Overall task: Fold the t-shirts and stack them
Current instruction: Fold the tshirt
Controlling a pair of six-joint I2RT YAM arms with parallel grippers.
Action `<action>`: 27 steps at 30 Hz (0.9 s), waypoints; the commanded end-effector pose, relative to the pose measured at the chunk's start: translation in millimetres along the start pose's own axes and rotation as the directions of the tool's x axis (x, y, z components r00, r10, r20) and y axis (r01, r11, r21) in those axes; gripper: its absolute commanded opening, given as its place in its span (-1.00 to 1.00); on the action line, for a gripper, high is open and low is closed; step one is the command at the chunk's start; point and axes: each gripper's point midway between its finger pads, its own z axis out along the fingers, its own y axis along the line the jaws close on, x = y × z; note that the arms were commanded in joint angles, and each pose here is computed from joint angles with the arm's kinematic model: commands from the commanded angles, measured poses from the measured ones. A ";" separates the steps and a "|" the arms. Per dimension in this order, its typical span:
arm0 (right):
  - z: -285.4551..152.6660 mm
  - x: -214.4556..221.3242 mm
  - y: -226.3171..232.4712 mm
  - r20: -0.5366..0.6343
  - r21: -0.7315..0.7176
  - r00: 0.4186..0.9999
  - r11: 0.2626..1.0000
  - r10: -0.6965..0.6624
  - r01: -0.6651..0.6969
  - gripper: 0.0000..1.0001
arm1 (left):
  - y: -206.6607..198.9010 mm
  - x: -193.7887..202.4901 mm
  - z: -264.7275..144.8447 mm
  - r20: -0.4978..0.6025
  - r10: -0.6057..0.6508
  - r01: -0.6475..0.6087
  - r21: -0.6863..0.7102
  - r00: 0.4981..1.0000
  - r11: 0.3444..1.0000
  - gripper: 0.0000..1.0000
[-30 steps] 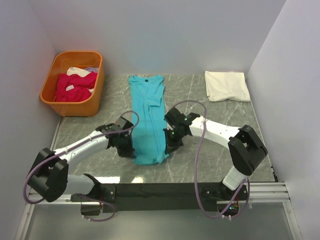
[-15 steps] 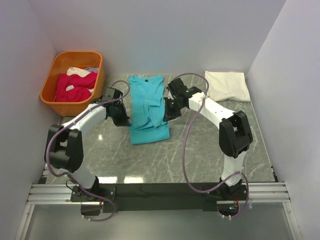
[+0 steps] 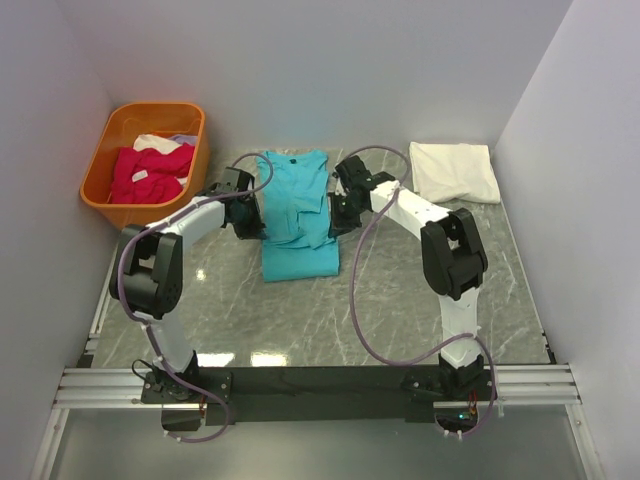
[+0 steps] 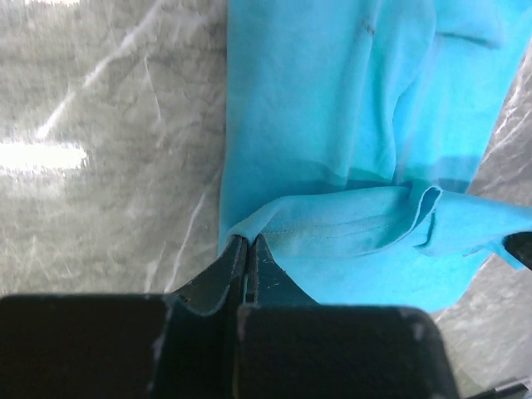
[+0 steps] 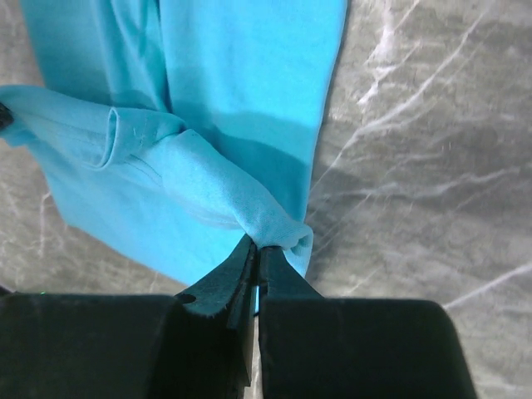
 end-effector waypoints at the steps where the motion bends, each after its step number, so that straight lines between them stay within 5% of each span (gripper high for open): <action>1: -1.1 -29.2 6.4 0.088 -0.024 0.995 0.999 -0.044 0.046 -1.00 | -10.3 -29.9 -3.0 0.102 0.048 -0.050 0.015 0.994 0.999 -0.99; 15: 14.1 -42.6 6.8 0.133 -0.039 0.989 0.997 -0.066 0.071 -1.00 | 1.3 -31.2 12.2 0.139 0.060 -0.058 -0.018 0.988 0.998 -0.89; 19: 19.3 -39.7 -1.0 0.130 -0.013 0.990 0.998 -0.058 0.061 -0.77 | 8.6 -31.4 15.1 0.146 0.050 -0.043 -0.053 0.988 0.998 -0.57; 22: 11.3 -41.0 1.0 0.152 -0.016 0.987 0.998 -0.059 0.063 -0.34 | 4.7 -36.1 6.3 0.165 0.054 -0.048 -0.045 0.985 0.998 -0.01; 23: 1.6 -43.8 4.6 0.173 -0.019 0.983 0.998 -0.063 0.067 -0.27 | 0.4 -39.4 -3.3 0.189 0.060 -0.055 -0.030 0.980 0.998 0.32; 27: -32.0 -55.4 17.9 0.261 -0.022 0.962 0.996 -0.078 0.087 -0.12 | -17.8 -41.1 -38.9 0.256 0.076 -0.082 0.011 0.964 0.997 0.58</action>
